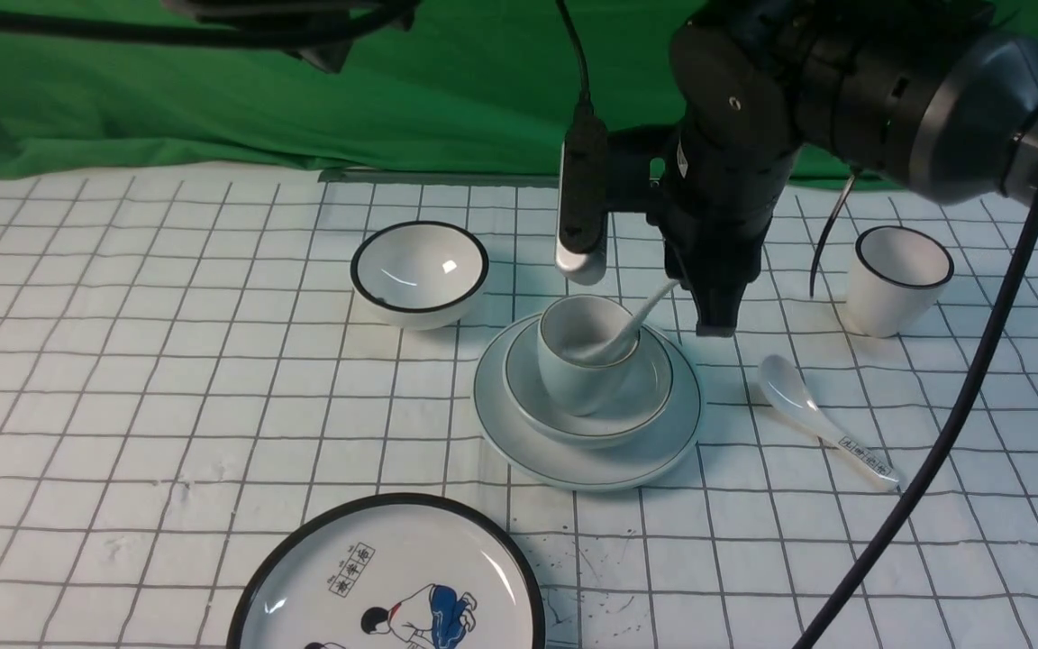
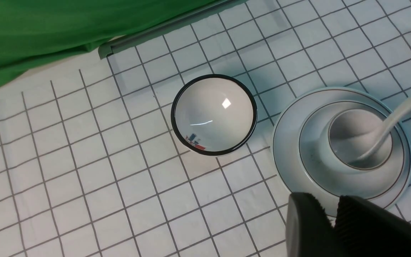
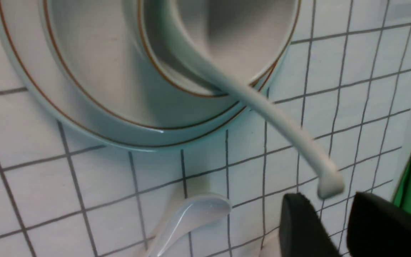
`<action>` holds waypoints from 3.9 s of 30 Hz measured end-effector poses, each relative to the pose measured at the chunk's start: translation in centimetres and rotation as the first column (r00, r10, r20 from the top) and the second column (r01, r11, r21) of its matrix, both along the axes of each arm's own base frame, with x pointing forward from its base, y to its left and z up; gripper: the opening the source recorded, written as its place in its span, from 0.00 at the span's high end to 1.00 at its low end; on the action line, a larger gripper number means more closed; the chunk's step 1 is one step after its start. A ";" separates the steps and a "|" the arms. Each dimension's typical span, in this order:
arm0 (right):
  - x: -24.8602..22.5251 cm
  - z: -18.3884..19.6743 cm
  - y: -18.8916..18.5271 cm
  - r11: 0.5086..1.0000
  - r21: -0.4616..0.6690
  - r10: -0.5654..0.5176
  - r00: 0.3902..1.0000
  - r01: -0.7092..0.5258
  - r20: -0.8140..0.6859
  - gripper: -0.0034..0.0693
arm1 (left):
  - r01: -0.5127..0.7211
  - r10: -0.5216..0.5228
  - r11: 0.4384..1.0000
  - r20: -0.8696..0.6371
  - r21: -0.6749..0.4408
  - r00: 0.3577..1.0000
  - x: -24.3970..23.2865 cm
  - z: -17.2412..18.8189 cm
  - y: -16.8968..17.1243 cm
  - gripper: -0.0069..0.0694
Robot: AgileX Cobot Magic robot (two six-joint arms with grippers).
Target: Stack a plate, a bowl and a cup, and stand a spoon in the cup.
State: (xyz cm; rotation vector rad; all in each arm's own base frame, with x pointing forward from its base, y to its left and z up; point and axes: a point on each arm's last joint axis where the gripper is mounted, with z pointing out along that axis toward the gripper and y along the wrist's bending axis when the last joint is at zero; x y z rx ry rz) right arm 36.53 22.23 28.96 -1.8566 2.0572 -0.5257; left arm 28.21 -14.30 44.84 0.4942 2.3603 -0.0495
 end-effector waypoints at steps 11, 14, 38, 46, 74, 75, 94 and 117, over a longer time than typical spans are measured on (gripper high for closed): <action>-0.6 2.2 0.3 0.991 0.031 -0.134 0.991 0.134 0.022 0.63 | 0.000 0.000 1.000 0.000 0.000 1.000 0.0 0.0 0.0 0.74; -1.9 6.6 -0.2 0.939 0.176 -0.312 0.948 0.297 0.068 0.67 | 0.000 0.000 1.000 0.000 0.000 1.000 0.0 0.0 0.0 0.74; -32.2 3.9 -20.4 0.028 0.974 -0.561 0.804 -0.223 0.200 0.88 | -0.056 0.205 0.886 0.281 -0.460 0.937 -21.7 -11.2 12.1 0.74; -33.6 -0.7 -19.8 -0.121 0.904 -0.475 0.823 -0.411 0.310 0.87 | 0.077 0.231 0.811 0.438 -0.580 0.869 -24.6 -15.9 13.4 0.88; -33.7 -0.5 -19.8 -0.140 0.895 -0.471 0.824 -0.423 0.316 0.73 | 0.114 0.195 0.859 0.524 -0.500 0.829 -24.6 -16.1 13.3 0.90; -33.7 -0.5 -19.8 -0.140 0.895 -0.471 0.824 -0.423 0.316 0.73 | 0.111 0.193 0.865 0.529 -0.489 0.826 -24.6 -16.2 13.3 0.90; -33.7 -0.5 -19.8 -0.143 0.894 -0.470 0.824 -0.424 0.316 0.68 | -0.265 0.423 0.901 0.564 -0.343 0.709 -22.6 -25.7 14.5 0.90; -33.7 -0.5 -19.8 -0.144 0.893 -0.470 0.824 -0.426 0.317 0.63 | -0.254 0.373 0.928 0.632 -0.274 0.679 -22.6 -25.3 14.6 0.90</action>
